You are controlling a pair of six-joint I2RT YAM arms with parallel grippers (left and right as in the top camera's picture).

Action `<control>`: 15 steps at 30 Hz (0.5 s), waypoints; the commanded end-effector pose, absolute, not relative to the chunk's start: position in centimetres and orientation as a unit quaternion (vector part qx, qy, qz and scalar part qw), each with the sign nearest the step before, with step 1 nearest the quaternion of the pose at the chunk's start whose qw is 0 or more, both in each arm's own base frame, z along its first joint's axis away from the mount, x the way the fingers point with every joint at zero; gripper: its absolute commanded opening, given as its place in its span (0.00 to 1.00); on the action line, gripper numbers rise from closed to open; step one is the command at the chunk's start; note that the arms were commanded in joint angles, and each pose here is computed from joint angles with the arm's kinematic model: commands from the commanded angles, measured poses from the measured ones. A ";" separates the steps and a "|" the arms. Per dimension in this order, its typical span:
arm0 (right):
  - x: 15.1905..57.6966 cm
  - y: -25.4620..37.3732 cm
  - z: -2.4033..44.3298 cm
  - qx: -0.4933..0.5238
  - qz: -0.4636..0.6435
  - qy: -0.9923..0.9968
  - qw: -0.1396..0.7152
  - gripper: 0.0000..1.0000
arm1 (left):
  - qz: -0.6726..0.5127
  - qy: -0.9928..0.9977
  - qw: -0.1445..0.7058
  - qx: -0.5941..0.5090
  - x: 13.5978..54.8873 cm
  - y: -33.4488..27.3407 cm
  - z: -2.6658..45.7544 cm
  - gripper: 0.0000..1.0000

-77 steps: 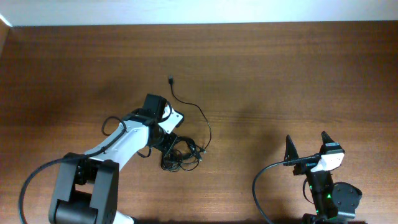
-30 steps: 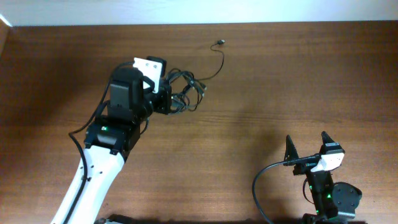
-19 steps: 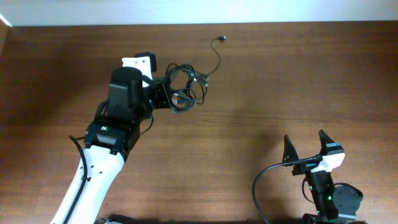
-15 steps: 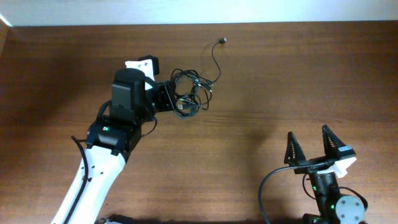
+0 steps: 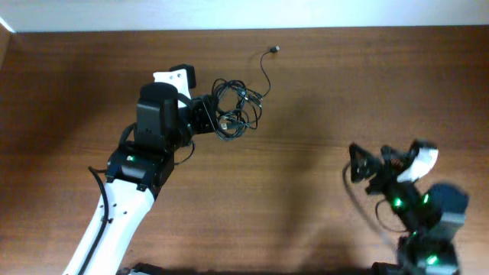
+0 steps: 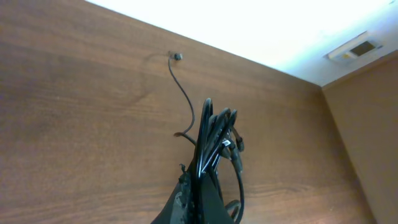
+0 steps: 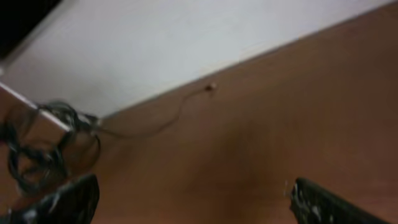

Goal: Untangle cables
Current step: 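Lift the cable bundle with the left gripper and raise it up, then move the right gripper toward the held bundle and grasp a cable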

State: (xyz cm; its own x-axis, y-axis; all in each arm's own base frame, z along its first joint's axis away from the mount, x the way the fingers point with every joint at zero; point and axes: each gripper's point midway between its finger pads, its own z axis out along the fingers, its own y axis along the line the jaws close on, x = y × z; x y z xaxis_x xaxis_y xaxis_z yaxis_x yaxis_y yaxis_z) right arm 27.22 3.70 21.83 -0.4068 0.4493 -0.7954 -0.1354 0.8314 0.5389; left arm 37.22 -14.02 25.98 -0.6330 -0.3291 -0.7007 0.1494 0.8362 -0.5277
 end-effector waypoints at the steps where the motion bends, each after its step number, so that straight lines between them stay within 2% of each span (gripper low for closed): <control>1: 29.2 6.5 25.8 0.061 0.349 0.832 0.427 0.99 | -0.304 0.827 0.471 -0.040 37.8 -14.5 29.4 0.00; 4: 30.1 10.3 27.8 0.005 0.495 0.808 0.320 0.99 | -0.305 0.826 0.473 -0.040 37.8 -14.5 29.5 0.00; 8: 31.3 12.1 26.4 -0.039 0.613 0.755 0.230 0.99 | -0.313 0.829 0.463 -0.035 37.5 -14.9 29.2 0.00; 11: 32.5 12.0 24.1 -0.024 0.635 0.748 0.192 0.99 | -0.315 0.834 0.451 -0.034 37.2 -15.0 28.7 0.00; 15: 33.4 12.4 21.5 -0.030 0.616 0.763 0.193 0.99 | -0.324 0.839 0.436 -0.027 36.7 -15.4 28.3 0.00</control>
